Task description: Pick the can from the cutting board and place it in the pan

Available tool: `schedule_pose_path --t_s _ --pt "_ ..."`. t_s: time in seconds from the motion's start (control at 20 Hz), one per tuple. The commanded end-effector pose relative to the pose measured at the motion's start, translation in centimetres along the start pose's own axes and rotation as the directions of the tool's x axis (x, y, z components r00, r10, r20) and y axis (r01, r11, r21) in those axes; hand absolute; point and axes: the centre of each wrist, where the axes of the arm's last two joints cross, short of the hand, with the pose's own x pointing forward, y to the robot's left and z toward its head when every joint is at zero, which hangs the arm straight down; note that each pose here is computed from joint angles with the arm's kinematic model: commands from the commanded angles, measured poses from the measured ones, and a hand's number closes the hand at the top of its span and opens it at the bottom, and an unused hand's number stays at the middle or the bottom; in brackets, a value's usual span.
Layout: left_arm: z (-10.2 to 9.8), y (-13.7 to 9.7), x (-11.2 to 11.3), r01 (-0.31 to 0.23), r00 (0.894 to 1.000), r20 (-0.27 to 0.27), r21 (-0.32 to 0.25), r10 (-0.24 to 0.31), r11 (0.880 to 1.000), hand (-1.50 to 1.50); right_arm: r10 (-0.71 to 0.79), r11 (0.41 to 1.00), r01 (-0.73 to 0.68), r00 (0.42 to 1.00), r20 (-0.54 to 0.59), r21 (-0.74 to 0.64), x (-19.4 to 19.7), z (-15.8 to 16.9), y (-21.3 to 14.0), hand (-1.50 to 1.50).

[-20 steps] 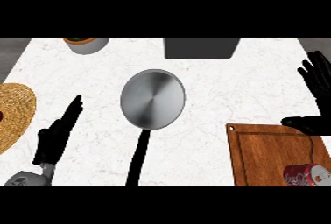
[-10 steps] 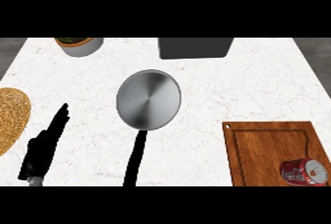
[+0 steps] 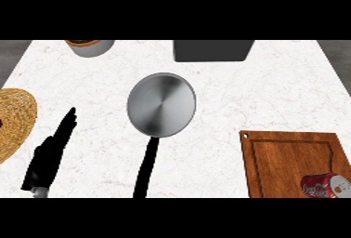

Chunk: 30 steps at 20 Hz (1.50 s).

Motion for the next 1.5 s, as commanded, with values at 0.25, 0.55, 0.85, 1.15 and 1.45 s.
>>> schedule_pose_path --t_s 0.25,0.55,0.85,1.15,1.45 --pt "2.0 -2.1 -0.5 0.018 1.0 0.001 -0.012 -0.018 1.0 0.0 0.132 0.969 -0.127 0.991 -0.008 0.21 5.3 -1.3 1.3 -1.5" --pt "1.6 -0.9 0.8 0.0 1.0 0.03 -0.01 0.001 1.0 0.0 0.184 0.944 -0.153 0.979 -0.083 0.292 8.3 -2.9 1.2 -1.5" --pt "-0.1 -1.3 0.1 0.001 1.0 0.001 -0.019 -0.001 1.0 0.0 0.351 0.879 -0.284 0.929 -0.114 0.384 10.9 -3.8 4.2 -1.5" --pt "0.6 -0.5 1.0 0.004 1.0 0.016 -0.022 -0.004 1.0 0.0 0.457 0.803 -0.335 0.877 -0.149 0.493 11.1 -4.4 5.6 -1.5" --pt "-0.9 -0.6 1.8 0.009 1.0 -0.004 -0.012 -0.01 1.0 0.0 0.493 0.777 -0.349 0.855 -0.161 0.524 12.1 -4.8 6.9 -1.5"
